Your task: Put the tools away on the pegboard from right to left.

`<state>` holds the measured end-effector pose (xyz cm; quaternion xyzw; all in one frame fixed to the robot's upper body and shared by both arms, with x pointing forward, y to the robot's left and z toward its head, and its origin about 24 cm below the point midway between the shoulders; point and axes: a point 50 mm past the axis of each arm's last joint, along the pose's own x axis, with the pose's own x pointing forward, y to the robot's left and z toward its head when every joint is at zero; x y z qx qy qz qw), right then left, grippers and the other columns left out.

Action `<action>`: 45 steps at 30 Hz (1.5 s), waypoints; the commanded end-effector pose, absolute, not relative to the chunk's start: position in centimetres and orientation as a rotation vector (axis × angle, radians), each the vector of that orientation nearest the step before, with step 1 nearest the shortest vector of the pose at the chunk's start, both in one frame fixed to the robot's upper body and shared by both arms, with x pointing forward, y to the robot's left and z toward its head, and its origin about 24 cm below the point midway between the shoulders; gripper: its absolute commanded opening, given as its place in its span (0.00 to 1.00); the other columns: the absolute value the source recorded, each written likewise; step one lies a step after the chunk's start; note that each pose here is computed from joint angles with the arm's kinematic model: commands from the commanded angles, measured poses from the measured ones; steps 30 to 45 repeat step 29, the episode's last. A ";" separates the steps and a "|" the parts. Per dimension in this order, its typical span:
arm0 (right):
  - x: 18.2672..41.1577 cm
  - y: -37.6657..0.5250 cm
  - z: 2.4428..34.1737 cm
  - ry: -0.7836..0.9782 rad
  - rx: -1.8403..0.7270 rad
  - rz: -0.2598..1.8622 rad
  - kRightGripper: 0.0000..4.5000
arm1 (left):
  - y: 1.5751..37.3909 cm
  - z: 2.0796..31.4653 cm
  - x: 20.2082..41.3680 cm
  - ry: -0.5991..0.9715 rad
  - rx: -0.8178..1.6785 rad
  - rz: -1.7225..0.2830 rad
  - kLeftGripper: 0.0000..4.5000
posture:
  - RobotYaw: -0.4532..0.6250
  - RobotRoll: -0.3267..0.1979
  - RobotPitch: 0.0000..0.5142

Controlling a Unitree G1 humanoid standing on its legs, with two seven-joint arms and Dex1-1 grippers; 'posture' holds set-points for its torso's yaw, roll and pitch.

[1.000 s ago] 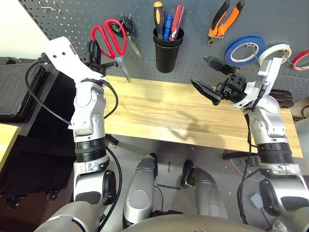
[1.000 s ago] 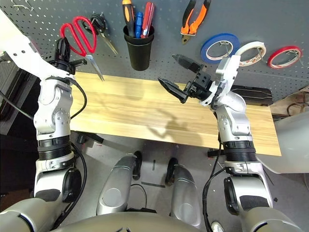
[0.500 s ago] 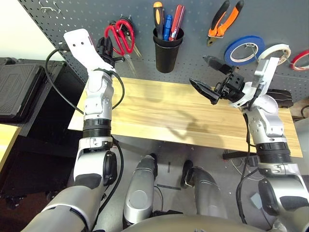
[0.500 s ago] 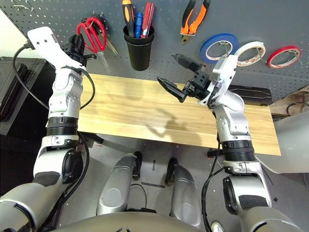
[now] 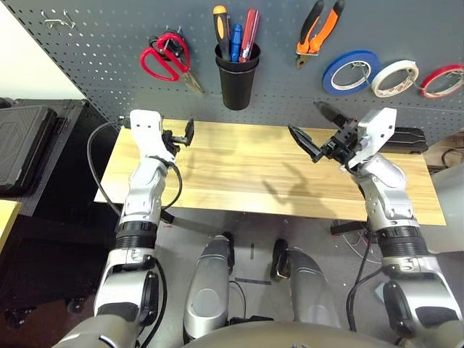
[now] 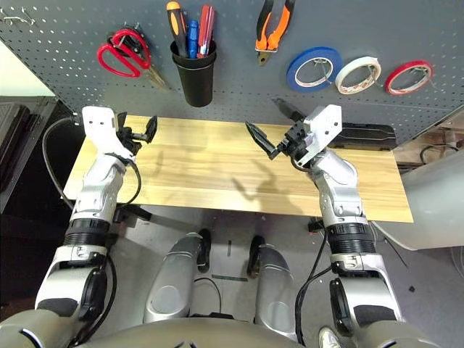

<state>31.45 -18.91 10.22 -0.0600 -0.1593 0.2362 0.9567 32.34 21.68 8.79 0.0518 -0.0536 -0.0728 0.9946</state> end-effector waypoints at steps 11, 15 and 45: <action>31.0 -25.9 6.6 -0.242 -0.115 -0.152 1.00 | 25.9 7.1 31.9 -0.061 0.091 -0.039 0.99 | 0.53 0.62 0.27; 30.7 -27.8 6.4 -0.240 -0.124 -0.263 1.00 | 26.7 6.9 31.6 -0.073 0.086 -0.046 0.99 | 0.51 0.62 0.26; 30.5 -29.2 6.2 -0.241 -0.135 -0.339 1.00 | 27.8 6.3 31.4 -0.083 0.069 -0.047 0.99 | 0.49 0.62 0.25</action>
